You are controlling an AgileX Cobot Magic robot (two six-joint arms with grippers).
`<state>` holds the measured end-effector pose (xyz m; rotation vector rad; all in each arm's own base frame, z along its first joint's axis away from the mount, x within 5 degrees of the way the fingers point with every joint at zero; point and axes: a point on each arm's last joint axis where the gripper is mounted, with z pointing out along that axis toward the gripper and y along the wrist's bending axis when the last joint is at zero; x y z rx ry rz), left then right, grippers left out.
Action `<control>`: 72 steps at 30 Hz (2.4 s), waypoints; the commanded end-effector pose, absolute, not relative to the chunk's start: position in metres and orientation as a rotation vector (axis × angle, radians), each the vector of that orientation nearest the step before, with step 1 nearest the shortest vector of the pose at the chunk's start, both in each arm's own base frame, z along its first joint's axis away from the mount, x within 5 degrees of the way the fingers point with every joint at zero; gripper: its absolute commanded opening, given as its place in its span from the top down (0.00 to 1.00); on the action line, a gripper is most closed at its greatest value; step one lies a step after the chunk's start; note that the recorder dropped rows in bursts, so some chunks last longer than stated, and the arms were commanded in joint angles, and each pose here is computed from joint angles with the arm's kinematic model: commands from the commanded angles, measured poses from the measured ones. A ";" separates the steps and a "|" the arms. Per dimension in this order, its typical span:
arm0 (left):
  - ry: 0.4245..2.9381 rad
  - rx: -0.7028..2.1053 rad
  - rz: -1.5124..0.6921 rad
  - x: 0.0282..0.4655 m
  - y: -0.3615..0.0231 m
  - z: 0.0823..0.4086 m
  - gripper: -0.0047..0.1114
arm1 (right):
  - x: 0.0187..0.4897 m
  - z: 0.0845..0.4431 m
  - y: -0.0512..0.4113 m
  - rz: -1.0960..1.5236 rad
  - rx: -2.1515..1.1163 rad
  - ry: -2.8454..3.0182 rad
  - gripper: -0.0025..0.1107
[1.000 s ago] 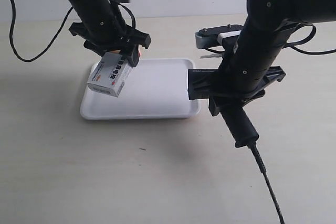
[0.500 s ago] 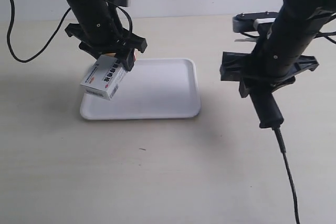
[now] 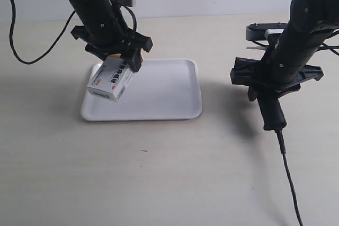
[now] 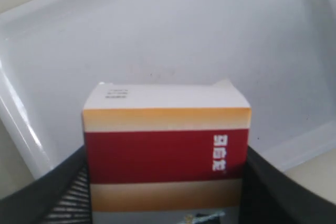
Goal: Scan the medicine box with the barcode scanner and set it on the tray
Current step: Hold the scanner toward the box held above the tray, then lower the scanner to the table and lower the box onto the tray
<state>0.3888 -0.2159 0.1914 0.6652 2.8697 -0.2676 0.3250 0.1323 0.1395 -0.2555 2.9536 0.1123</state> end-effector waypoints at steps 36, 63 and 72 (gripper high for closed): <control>2.809 0.708 -0.317 0.399 -0.223 0.172 0.96 | 0.332 0.116 0.134 0.119 -0.226 2.974 0.28; 2.772 0.814 -0.337 0.421 -0.237 0.151 0.96 | 0.306 0.207 0.129 0.245 -0.172 2.894 0.28; 2.782 0.835 -0.340 0.420 -0.244 0.143 0.96 | 0.306 0.207 0.129 0.246 -0.172 2.892 0.28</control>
